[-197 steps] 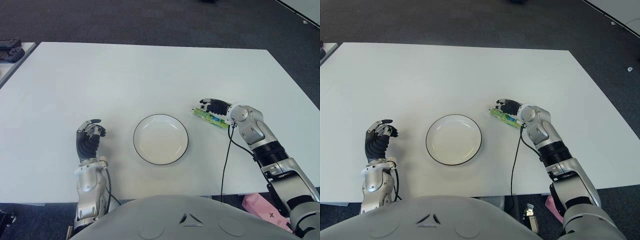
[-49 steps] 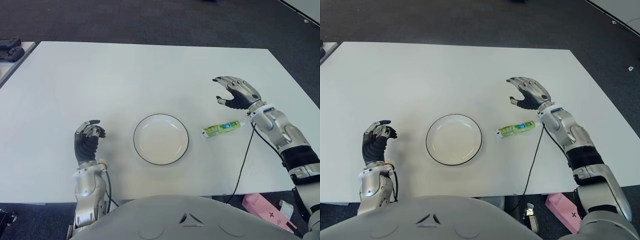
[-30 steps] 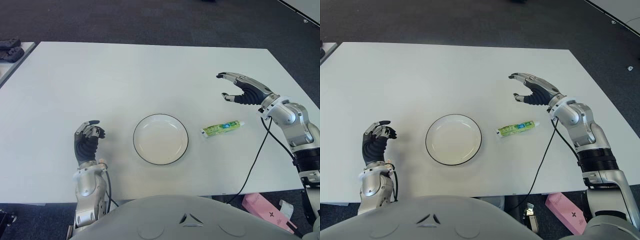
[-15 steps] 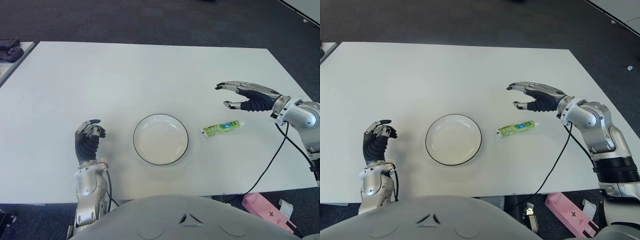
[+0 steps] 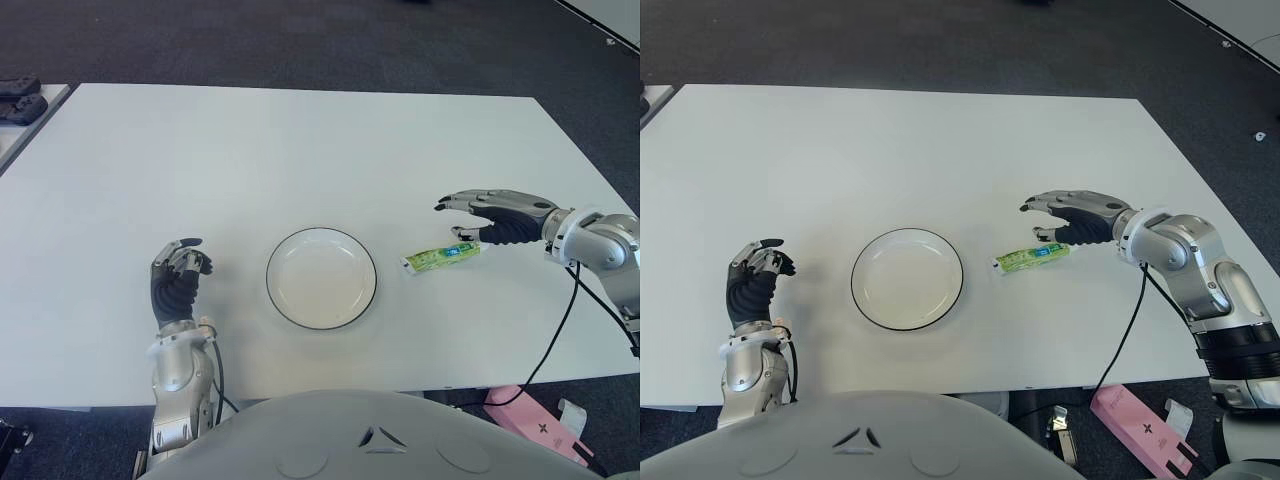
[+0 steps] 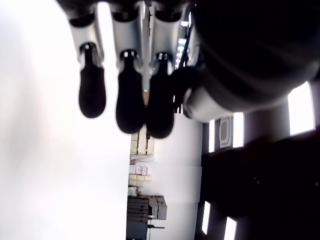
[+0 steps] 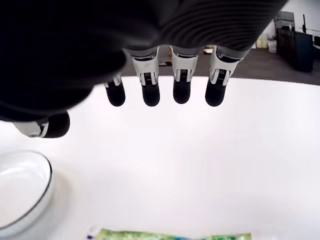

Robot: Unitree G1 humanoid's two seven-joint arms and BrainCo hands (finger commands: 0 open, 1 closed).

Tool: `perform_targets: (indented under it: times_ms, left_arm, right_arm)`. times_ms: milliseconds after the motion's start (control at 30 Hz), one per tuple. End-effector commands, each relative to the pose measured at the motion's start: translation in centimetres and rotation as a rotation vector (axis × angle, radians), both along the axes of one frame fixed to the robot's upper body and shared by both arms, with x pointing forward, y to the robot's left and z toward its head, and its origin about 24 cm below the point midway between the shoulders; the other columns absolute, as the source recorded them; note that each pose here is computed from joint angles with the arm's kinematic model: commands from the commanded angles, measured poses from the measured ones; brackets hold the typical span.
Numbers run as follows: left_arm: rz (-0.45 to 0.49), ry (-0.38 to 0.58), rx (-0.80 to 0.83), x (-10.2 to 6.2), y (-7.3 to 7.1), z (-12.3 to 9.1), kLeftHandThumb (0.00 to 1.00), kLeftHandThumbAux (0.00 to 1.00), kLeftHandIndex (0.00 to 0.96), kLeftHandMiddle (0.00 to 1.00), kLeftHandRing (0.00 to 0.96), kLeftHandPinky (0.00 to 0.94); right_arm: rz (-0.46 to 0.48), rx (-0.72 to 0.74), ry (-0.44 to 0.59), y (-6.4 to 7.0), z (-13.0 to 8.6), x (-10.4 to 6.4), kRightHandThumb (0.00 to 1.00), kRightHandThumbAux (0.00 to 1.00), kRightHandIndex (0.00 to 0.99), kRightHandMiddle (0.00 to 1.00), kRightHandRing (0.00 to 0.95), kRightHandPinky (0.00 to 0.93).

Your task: Put the toothpaste on the table into the plate.

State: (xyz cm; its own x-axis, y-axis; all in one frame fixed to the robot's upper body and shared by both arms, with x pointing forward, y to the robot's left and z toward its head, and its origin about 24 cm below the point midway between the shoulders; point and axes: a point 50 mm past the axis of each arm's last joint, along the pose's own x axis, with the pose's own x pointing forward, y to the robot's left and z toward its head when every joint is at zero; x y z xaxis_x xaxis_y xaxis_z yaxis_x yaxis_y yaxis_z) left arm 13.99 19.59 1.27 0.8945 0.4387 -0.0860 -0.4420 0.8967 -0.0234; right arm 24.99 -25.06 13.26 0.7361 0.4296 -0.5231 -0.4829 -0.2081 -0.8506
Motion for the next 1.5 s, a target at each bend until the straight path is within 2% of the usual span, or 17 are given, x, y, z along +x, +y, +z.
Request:
perform_targets:
  times_ms: [33, 133, 267, 400, 700, 1033, 1500]
  left_arm:
    - [-0.012, 0.004, -0.015, 0.0, -0.3, -0.3, 0.695, 0.723, 0.435, 0.658, 0.638, 0.595]
    - [-0.011, 0.013, -0.010, 0.0, -0.3, -0.4, 0.696, 0.723, 0.435, 0.664, 0.646, 0.600]
    - [-0.005, 0.031, -0.006, 0.0, -0.2, -0.4, 0.697, 0.723, 0.435, 0.661, 0.643, 0.592]
    - [0.003, 0.031, -0.016, 0.0, -0.2, -0.4, 0.697, 0.723, 0.435, 0.658, 0.640, 0.589]
    - [-0.009, 0.028, -0.015, 0.0, -0.2, -0.4, 0.697, 0.723, 0.435, 0.660, 0.642, 0.594]
    - [-0.009, 0.028, -0.008, -0.2, 0.0, -0.3, 0.696, 0.723, 0.435, 0.671, 0.652, 0.604]
    - [0.042, 0.055, -0.053, -0.4, 0.0, -0.3, 0.697, 0.722, 0.436, 0.673, 0.655, 0.607]
  right_arm:
    - [0.009, -0.014, 0.022, -0.3, -1.1, -0.5, 0.605, 0.155, 0.000, 0.000, 0.000, 0.000]
    - [0.013, -0.014, 0.021, -0.5, -1.6, -0.7, 0.609, 0.148, 0.000, 0.000, 0.000, 0.000]
    - [-0.001, -0.026, 0.033, -1.8, -4.3, -1.0, 0.614, 0.141, 0.000, 0.000, 0.000, 0.000]
    - [0.005, -0.026, 0.016, -2.3, -5.4, -0.7, 0.618, 0.135, 0.000, 0.000, 0.000, 0.000]
    - [0.022, -0.008, -0.014, -2.9, -6.3, -0.7, 0.617, 0.099, 0.000, 0.000, 0.000, 0.000]
    - [0.043, 0.003, -0.020, -2.9, -6.9, -1.0, 0.602, 0.092, 0.000, 0.000, 0.000, 0.000]
    - [0.066, -0.001, -0.011, -3.0, -8.4, -1.8, 0.584, 0.092, 0.000, 0.000, 0.000, 0.000]
